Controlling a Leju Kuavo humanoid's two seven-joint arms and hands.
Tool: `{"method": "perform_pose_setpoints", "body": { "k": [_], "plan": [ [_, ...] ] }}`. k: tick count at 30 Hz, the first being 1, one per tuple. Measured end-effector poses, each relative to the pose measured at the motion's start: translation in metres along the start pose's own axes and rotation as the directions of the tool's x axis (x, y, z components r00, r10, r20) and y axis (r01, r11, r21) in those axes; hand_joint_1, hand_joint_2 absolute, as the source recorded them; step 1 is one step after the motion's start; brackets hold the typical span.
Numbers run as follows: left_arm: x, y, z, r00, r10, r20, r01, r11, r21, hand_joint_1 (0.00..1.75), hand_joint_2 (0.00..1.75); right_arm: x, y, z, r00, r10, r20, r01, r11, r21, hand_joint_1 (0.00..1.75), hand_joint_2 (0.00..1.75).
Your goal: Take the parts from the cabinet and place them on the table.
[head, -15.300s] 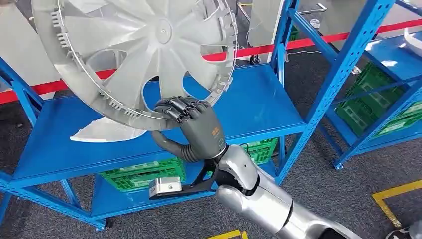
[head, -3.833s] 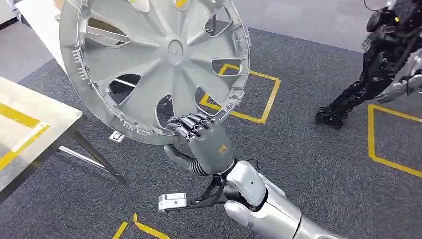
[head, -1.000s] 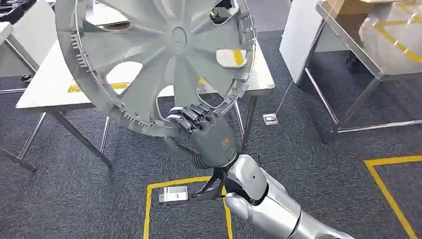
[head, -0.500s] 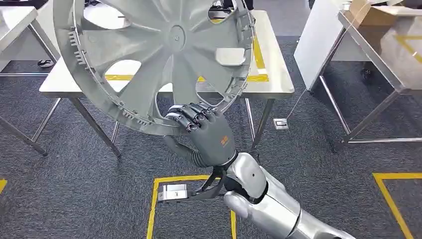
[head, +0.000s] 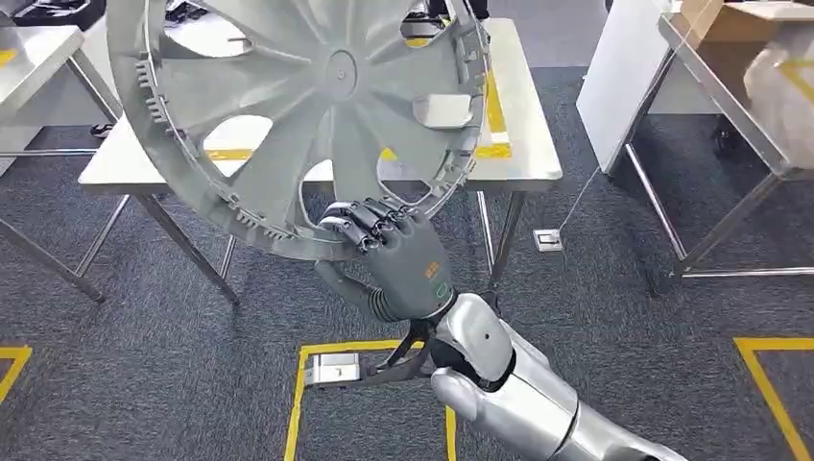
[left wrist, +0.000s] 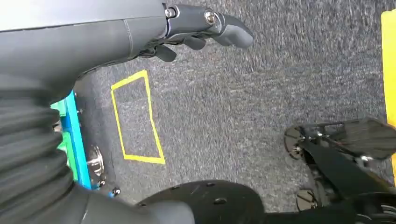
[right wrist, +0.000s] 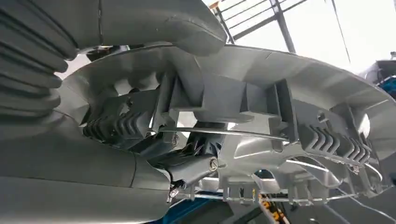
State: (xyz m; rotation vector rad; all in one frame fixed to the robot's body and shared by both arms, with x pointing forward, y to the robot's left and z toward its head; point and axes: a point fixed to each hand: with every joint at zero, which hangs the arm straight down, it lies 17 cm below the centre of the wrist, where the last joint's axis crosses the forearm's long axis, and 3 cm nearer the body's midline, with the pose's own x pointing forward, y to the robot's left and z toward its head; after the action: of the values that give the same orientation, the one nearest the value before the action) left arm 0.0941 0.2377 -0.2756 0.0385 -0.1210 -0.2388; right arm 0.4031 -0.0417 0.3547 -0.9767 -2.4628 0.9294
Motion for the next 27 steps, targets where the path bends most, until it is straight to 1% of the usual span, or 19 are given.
{"method": "perform_pose_setpoints", "body": {
  "k": [6,13,24,27],
  "plan": [
    [-0.011,0.005,-0.001,1.000,0.009,-0.015,-0.009,1.000,0.008,0.00,1.75,-0.002,0.005,0.002,1.000,-0.003,-0.006,0.003,1.000,0.010,1.75,1.75],
    [-0.011,0.005,-0.001,1.000,0.017,-0.010,-0.017,1.000,0.007,0.00,1.75,-0.002,0.003,-0.004,1.000,-0.002,-0.001,0.002,1.000,0.002,1.75,1.75],
    [-0.012,0.005,-0.001,0.999,0.030,-0.012,-0.030,0.999,0.013,0.00,1.75,-0.004,0.009,-0.001,1.000,0.003,-0.004,-0.003,1.000,0.014,1.75,1.75],
    [-0.009,0.009,-0.001,0.999,0.032,-0.007,-0.031,0.999,0.019,0.00,1.75,-0.002,0.006,-0.006,1.000,-0.006,-0.007,0.006,1.000,0.001,1.75,1.75]
  ]
}}
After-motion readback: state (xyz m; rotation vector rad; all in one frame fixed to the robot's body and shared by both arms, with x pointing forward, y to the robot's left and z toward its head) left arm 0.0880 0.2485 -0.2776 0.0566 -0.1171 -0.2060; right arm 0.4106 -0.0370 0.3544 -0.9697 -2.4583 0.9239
